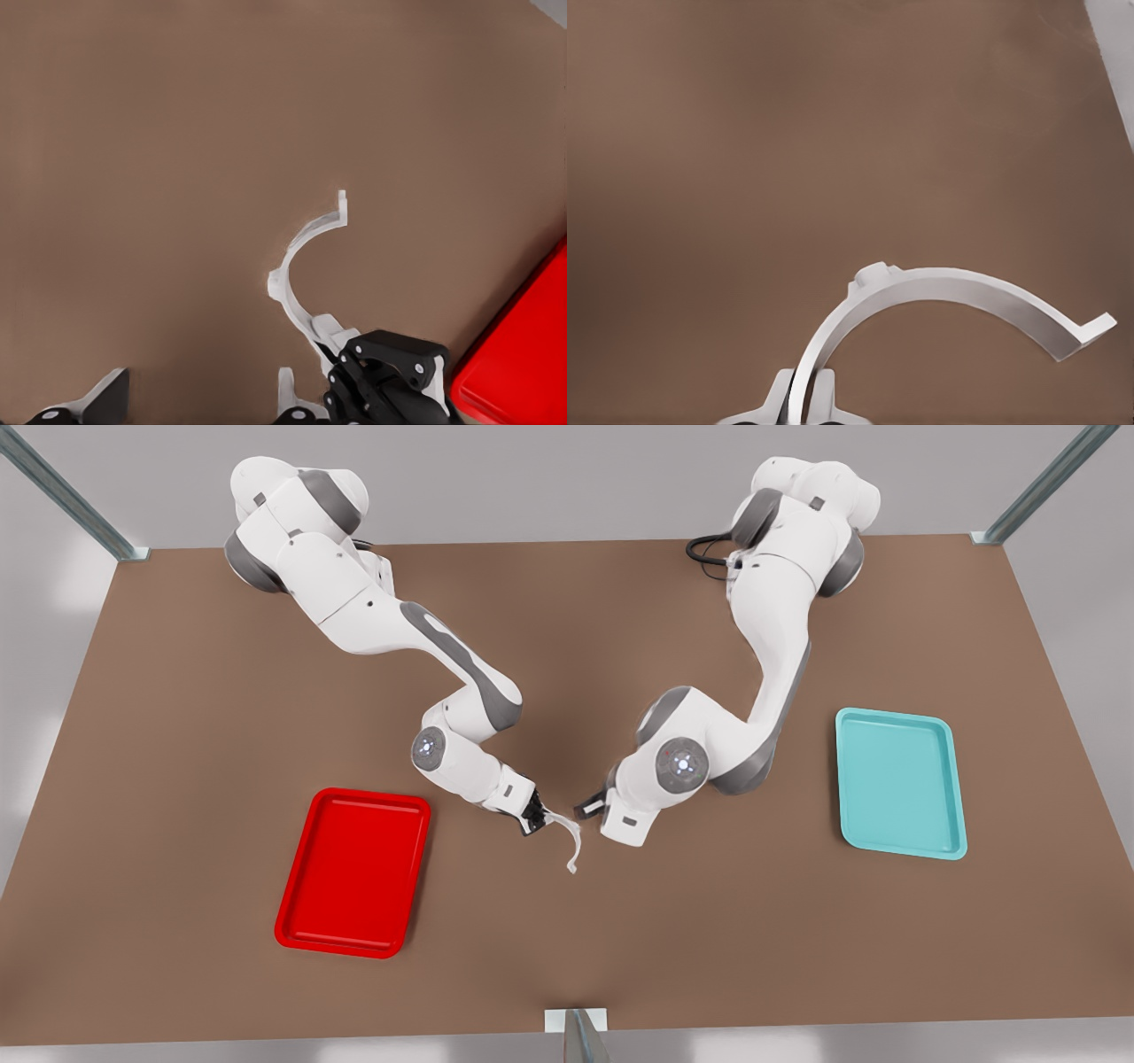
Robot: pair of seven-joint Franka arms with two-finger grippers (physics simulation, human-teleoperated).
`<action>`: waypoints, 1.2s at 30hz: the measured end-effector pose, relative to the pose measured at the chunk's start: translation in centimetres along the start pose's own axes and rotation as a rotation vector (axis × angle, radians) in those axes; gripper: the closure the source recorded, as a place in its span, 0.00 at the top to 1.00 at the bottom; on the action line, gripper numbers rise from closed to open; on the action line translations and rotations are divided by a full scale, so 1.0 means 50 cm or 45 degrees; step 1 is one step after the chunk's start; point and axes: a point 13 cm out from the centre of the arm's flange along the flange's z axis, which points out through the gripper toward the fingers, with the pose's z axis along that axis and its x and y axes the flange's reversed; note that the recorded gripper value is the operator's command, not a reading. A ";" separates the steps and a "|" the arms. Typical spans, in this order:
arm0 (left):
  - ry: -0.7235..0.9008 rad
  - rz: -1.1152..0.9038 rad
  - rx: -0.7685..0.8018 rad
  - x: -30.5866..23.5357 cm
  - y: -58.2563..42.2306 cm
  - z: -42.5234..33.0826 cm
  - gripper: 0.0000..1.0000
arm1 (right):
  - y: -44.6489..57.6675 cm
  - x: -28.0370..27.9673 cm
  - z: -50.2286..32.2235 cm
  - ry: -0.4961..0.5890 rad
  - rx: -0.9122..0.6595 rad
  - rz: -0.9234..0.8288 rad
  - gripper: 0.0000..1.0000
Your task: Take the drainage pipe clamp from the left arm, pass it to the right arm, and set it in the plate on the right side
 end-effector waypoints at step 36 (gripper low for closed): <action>0.109 0.779 -0.495 -0.100 0.570 -0.341 1.00 | 0.169 0.812 -0.232 0.272 -0.367 0.366 0.21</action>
